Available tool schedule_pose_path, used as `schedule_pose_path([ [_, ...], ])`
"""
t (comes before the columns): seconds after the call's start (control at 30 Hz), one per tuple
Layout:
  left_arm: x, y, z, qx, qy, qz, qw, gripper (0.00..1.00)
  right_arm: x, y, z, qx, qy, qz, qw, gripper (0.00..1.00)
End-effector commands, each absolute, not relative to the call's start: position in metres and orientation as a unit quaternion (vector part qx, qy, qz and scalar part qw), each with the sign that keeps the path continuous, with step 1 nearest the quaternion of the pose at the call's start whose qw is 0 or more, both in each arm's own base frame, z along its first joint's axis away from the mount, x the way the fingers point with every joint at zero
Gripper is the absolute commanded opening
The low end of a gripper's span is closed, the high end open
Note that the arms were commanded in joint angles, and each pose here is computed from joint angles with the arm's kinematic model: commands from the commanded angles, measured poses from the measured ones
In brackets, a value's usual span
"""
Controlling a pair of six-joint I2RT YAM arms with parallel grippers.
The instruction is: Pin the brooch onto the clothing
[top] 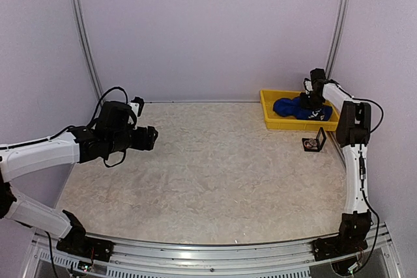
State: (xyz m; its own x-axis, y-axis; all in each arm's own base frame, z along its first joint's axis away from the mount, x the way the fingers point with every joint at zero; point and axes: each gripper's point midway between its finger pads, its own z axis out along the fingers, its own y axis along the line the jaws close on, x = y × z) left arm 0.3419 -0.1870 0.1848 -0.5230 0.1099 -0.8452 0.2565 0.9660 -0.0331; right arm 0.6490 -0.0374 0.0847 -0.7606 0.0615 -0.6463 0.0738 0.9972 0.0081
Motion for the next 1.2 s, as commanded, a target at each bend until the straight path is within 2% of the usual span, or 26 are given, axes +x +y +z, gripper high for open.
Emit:
schedule_pose_path([
  [0.0,0.345,-0.191,0.206,0.109,0.859,-0.089,0.493,0.82,0.659,-0.042,0.165,0.012,0.908,0.003,0.418,0.0],
  [0.1,0.343,-0.192,0.22,0.108,0.849,-0.101,0.507,0.82,0.656,-0.025,0.241,-0.019,0.873,0.025,0.487,0.0],
  [0.2,0.34,-0.189,0.232,0.104,0.843,-0.105,0.517,0.82,0.63,0.01,0.337,-0.065,0.822,0.049,0.564,0.0],
  [0.27,0.338,-0.186,0.24,0.1,0.839,-0.105,0.524,0.82,0.601,0.056,0.393,-0.106,0.782,0.08,0.609,0.0],
  [0.4,0.333,-0.18,0.252,0.096,0.833,-0.104,0.535,0.82,0.514,0.154,0.488,-0.232,0.679,0.123,0.686,0.0],
  [0.53,0.328,-0.172,0.263,0.089,0.827,-0.099,0.546,0.82,0.417,0.24,0.516,-0.352,0.589,0.224,0.692,0.0],
  [0.6,0.326,-0.169,0.267,0.084,0.825,-0.097,0.55,0.83,0.377,0.274,0.504,-0.403,0.559,0.284,0.667,0.0],
  [0.77,0.32,-0.158,0.274,0.071,0.822,-0.088,0.558,0.83,0.288,0.335,0.423,-0.518,0.479,0.436,0.559,0.0],
  [0.87,0.316,-0.153,0.277,0.063,0.82,-0.087,0.562,0.82,0.282,0.357,0.348,-0.53,0.494,0.476,0.499,0.16],
  [0.93,0.314,-0.152,0.278,0.06,0.818,-0.093,0.564,0.83,0.304,0.366,0.295,-0.502,0.548,0.476,0.47,0.24],
  [1.03,0.31,-0.153,0.274,0.058,0.819,-0.103,0.561,0.82,0.387,0.361,0.214,-0.4,0.712,0.378,0.436,0.36],
  [1.1,0.308,-0.157,0.268,0.06,0.825,-0.108,0.552,0.82,0.452,0.326,0.159,-0.295,0.83,0.26,0.396,0.32],
  [1.17,0.306,-0.162,0.26,0.064,0.83,-0.114,0.542,0.82,0.486,0.287,0.131,-0.223,0.888,0.177,0.362,0.26],
])
